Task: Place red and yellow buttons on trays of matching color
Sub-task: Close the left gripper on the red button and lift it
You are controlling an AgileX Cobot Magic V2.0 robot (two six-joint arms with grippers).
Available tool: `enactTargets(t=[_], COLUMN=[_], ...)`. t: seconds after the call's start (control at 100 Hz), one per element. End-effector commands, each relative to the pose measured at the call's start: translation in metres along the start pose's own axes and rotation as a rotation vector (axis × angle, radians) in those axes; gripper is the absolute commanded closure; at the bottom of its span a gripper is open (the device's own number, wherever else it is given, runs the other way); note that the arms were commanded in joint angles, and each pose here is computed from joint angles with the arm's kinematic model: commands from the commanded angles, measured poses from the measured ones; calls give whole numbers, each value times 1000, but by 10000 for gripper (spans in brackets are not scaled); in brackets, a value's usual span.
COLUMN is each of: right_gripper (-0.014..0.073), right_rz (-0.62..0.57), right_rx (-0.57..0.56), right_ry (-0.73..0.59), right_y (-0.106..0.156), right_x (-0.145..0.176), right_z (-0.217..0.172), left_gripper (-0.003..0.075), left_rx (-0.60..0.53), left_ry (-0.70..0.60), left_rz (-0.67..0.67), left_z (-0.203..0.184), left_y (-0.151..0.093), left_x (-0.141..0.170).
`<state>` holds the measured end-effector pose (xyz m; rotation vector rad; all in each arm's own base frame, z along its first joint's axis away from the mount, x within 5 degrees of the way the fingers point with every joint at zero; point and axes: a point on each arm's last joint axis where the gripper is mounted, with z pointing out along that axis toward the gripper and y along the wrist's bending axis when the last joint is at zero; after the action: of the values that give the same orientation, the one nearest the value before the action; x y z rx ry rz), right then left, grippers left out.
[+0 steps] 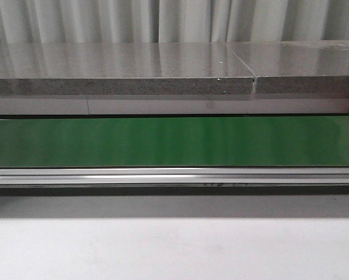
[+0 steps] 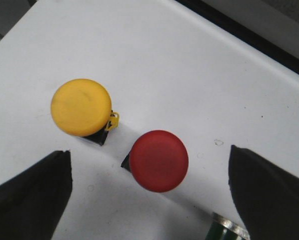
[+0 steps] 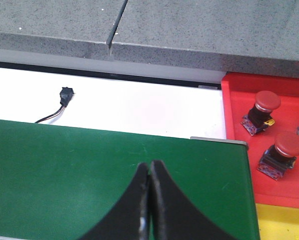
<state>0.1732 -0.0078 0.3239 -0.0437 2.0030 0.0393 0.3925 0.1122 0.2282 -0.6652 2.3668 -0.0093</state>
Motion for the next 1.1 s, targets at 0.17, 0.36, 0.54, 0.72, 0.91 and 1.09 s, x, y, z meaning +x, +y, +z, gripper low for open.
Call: enactTargets(t=[0.17,0.36,0.54,0.72,0.91,1.09], right_gripper=[662,662,662,662,662,662], right_rz=[-2,-2,-2,-2,-2,-2], right_rx=[23,23,22,22,22,22], right_ry=[-93,-93,-92,-92,-92,-92], right_y=[-1,-1,-1,-1,-1,-1], right_x=[-14,-14,-14,-14,-14,-14], right_z=[-7,-7,-7,-7,-7,-7], left_gripper=[101,101,101,155,286,455], left_rx=[29,28,33,28,20,17], left_ry=[-86,-69,-68,-39,-7,3], left_rz=[-24,-34,-44,-48,-48,-46], left_z=[0,12,14,16,19,19], left_y=[-5,-5,-5,-5,-4,-4], left_x=[-20,-20,-20,-17,-13,-12])
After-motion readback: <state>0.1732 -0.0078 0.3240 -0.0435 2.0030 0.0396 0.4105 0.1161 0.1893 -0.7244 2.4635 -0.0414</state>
